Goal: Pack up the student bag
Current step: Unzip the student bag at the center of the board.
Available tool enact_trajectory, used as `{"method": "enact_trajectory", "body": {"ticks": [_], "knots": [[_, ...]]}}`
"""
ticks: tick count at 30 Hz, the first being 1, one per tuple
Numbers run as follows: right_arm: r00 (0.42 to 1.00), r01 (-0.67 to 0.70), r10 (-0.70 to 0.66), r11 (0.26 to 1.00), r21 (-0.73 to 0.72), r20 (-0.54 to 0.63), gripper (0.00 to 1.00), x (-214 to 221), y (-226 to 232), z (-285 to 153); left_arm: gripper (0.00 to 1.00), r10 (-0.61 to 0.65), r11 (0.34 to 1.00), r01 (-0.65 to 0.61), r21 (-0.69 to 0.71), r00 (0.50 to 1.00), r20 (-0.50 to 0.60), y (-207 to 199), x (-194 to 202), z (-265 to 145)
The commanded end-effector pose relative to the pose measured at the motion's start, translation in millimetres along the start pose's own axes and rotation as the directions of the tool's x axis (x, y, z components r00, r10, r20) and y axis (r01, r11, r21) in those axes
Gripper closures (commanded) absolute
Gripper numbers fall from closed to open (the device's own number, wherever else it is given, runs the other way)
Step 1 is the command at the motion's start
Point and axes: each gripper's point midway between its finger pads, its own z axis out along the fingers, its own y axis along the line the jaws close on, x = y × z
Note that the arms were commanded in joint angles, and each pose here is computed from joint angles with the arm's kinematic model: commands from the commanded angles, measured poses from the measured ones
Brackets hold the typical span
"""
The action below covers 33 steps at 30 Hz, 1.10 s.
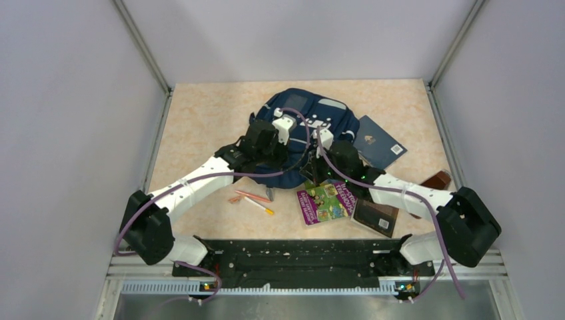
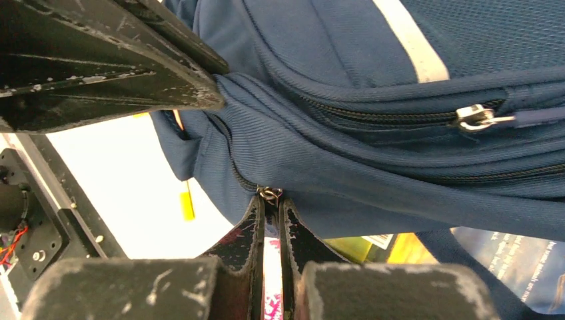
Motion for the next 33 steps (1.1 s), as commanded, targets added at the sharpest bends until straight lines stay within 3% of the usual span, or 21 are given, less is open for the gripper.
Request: {"method": "enact_trajectory", "body": {"ticks": [1, 18, 23, 27, 33], "knots": [[0.996, -0.007, 0.017, 0.994, -0.111, 0.088, 1.0, -37, 43, -5, 1.0, -0.034, 0.999, 0.027, 0.041, 0.983, 0.179, -13, -60, -11], [0.991, -0.076, 0.095, 0.978, -0.192, 0.09, 1.0, -39, 87, 34, 1.0, -0.033, 0.998, 0.025, 0.049, 0.983, 0.18, -14, -60, -12], [0.99, -0.054, 0.068, 0.993, -0.108, 0.127, 0.83, -34, 69, 24, 1.0, 0.032, 0.999, -0.024, -0.045, 0.981, 0.193, 3, -61, -18], [0.989, -0.023, 0.013, 0.998, 0.064, 0.149, 0.63, -27, 34, 6, 1.0, 0.059, 0.997, -0.05, -0.053, 0.979, 0.197, 4, -61, -20], [0.975, -0.016, -0.054, 0.949, 0.315, 0.214, 0.42, -28, -19, -32, 1.0, 0.071, 0.995, -0.055, -0.088, 0.98, 0.188, 11, -60, -19]]}}
